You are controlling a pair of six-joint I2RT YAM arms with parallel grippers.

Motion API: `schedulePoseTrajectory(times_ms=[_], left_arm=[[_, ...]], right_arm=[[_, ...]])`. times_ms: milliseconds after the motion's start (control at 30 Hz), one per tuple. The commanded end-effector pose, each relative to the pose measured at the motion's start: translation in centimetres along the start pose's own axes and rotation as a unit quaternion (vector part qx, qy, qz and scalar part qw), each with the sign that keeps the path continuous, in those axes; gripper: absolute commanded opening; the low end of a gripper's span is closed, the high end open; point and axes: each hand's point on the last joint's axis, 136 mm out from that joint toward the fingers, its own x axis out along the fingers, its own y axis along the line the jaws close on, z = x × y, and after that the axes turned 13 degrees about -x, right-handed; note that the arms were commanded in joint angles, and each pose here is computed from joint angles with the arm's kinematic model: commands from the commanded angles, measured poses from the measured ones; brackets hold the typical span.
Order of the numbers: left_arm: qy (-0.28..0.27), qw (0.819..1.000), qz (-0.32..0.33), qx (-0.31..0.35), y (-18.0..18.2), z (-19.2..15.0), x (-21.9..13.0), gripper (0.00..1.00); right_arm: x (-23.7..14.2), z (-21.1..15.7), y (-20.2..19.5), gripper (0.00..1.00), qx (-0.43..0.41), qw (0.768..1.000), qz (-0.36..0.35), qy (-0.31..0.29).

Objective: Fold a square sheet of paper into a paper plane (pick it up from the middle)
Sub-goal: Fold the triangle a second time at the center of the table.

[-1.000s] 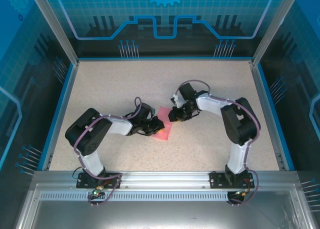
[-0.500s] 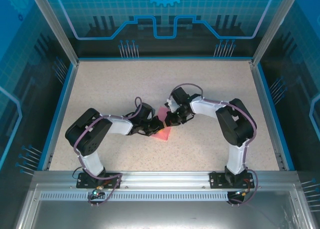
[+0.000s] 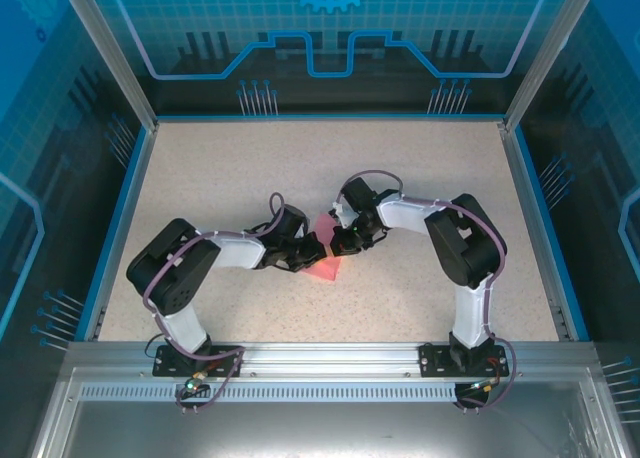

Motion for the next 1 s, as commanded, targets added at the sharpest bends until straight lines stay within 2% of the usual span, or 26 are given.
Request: schedulePoseTrajectory(times_ms=[0, 467, 633, 767, 967], left_arm=[[-0.02, 0.998, 0.036, 0.039, -0.3, 0.8, -0.9, 0.08], [-0.03, 0.997, 0.063, 0.019, 3.1, 3.5, 0.3, 0.08], [-0.064, 0.994, 0.088, 0.007, 4.5, 5.5, -0.6, 0.07], [-0.087, 0.99, 0.111, 0.019, 4.3, 7.2, -1.3, 0.06], [-0.103, 0.989, 0.1, 0.02, 3.3, 9.1, -2.4, 0.06]], right_arm=[[2.0, -4.2, -3.2, 0.02, 0.015, 0.995, -0.054, 0.078], [2.2, -5.3, -4.5, 0.01, 0.017, 0.993, -0.07, 0.095], [2.0, -5.7, -5.1, 0.01, 0.018, 0.991, -0.083, 0.101], [1.9, -5.8, -5.4, 0.01, 0.016, 0.99, -0.092, 0.103], [1.8, -5.4, -5.3, 0.02, 0.014, 0.991, -0.092, 0.1]])
